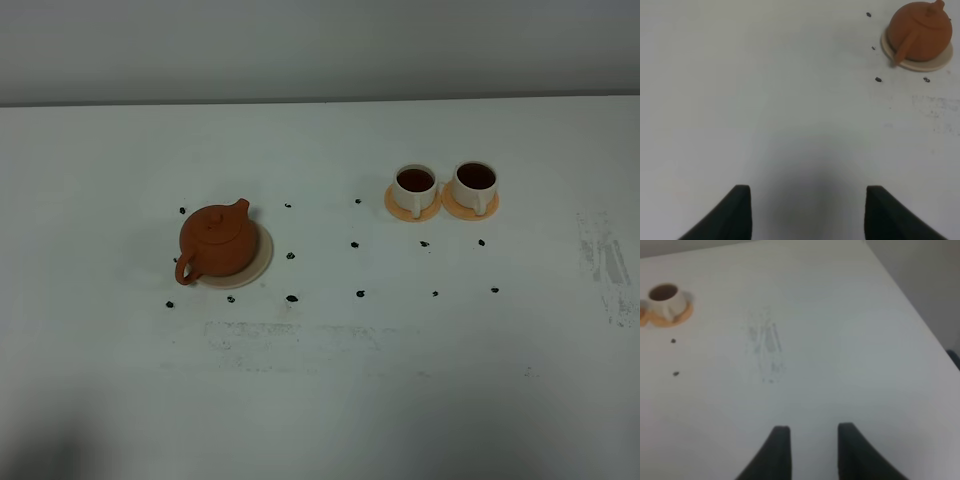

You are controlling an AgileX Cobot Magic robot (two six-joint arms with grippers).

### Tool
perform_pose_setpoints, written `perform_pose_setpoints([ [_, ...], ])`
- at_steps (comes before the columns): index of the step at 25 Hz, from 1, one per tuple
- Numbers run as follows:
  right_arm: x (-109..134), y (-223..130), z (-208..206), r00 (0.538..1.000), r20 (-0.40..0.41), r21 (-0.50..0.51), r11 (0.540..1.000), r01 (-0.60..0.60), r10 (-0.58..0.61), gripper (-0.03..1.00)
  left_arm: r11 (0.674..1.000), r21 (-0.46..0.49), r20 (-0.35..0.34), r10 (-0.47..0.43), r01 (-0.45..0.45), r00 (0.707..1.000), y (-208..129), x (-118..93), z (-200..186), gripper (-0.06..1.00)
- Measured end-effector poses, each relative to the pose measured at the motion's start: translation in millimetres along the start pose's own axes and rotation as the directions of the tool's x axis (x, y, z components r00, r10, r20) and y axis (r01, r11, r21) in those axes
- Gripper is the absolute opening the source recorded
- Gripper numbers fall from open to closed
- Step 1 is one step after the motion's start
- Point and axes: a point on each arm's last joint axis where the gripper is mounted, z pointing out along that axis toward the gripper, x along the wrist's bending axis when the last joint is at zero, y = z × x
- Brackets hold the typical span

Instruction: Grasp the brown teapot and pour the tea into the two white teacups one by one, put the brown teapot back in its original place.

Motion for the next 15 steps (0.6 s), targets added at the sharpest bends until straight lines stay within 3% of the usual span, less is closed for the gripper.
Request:
perform_pose_setpoints([
  [7,-1.3,-0.2,-0.5,0.99,-0.125,-0.002,0.998,0.067,-0.067,0.22,1.0,0.0,0.0,0.0,0.0,1.0,0.0,0.0,0.0,0.48],
  [15,-1.3,-0.2,-0.5,0.988,-0.136,-0.002,0.997,0.073,-0.072,0.22,1.0,0.001,0.0,0.0,0.0,1.0,-0.1,0.0,0.0,0.48],
])
